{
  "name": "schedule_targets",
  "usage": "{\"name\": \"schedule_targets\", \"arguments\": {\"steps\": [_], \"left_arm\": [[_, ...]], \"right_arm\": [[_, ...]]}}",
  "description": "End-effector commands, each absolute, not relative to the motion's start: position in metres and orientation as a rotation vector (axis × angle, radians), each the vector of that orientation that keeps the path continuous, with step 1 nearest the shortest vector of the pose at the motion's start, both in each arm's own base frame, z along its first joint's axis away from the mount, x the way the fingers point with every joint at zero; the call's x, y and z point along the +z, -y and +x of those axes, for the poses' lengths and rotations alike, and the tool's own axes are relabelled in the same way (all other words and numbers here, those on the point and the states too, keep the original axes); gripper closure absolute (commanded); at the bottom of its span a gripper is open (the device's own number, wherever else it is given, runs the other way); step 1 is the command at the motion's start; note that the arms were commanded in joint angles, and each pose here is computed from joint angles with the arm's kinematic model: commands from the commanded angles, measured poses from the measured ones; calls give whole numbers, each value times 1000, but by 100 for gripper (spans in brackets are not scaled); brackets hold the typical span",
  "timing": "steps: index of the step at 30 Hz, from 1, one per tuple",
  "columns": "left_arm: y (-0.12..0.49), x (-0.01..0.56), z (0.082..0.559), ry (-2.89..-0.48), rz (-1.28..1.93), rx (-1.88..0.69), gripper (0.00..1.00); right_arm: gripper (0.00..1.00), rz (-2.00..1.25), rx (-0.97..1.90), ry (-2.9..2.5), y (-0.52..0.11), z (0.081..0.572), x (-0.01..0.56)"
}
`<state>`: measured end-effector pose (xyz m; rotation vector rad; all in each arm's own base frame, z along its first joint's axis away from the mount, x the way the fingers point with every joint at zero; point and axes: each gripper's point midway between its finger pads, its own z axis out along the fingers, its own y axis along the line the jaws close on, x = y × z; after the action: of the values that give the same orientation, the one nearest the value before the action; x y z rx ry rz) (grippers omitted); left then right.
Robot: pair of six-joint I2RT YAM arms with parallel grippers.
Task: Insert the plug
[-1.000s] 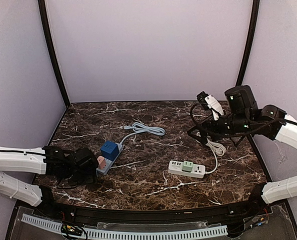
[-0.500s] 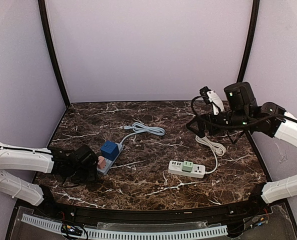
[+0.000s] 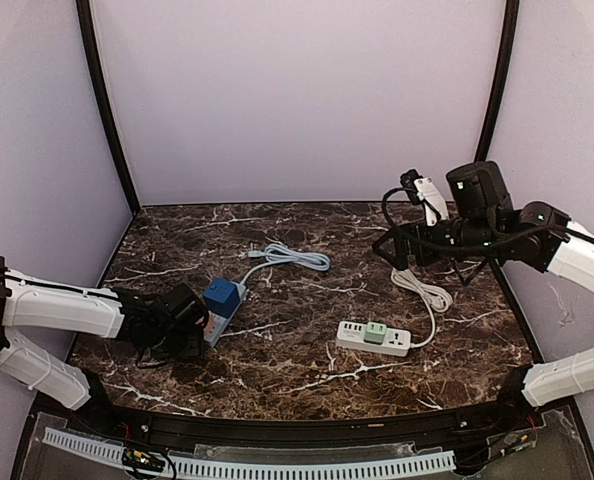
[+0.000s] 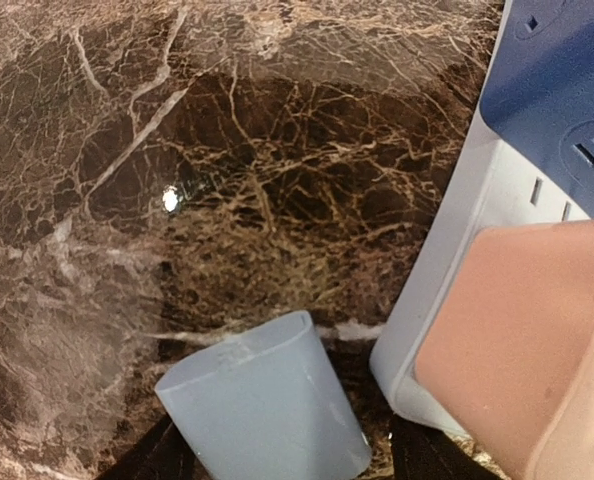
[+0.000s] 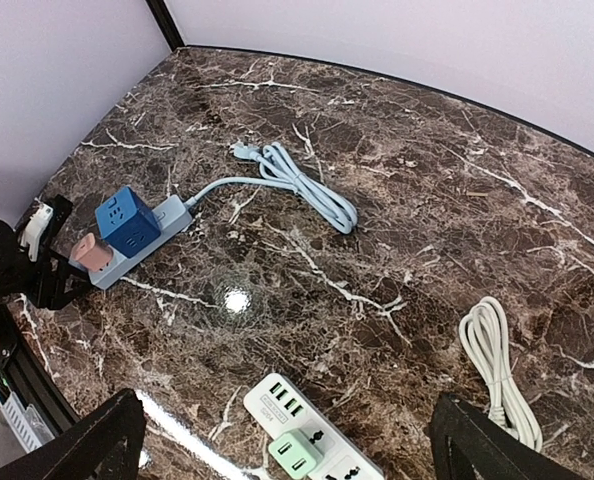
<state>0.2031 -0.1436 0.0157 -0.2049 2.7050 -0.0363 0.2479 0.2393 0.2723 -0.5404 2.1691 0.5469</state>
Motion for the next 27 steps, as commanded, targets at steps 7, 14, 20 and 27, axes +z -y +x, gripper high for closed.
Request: {"name": "schedule_targets", "arguments": {"steps": [7, 14, 20, 27], "left_arm": [[142, 5, 217, -2730, -240, -2, 25], [138, 10, 216, -2699, -301, -25, 38], [131, 13, 210, -2693, -303, -32, 44], [133, 14, 200, -2711, -255, -101, 45]], "right_arm": [[1, -603, 531, -2110, -259, 265, 292], [1, -603, 543, -2106, -261, 266, 302], [1, -585, 540, -2110, -251, 258, 298], [1, -571, 548, -2126, -250, 256, 304]]}}
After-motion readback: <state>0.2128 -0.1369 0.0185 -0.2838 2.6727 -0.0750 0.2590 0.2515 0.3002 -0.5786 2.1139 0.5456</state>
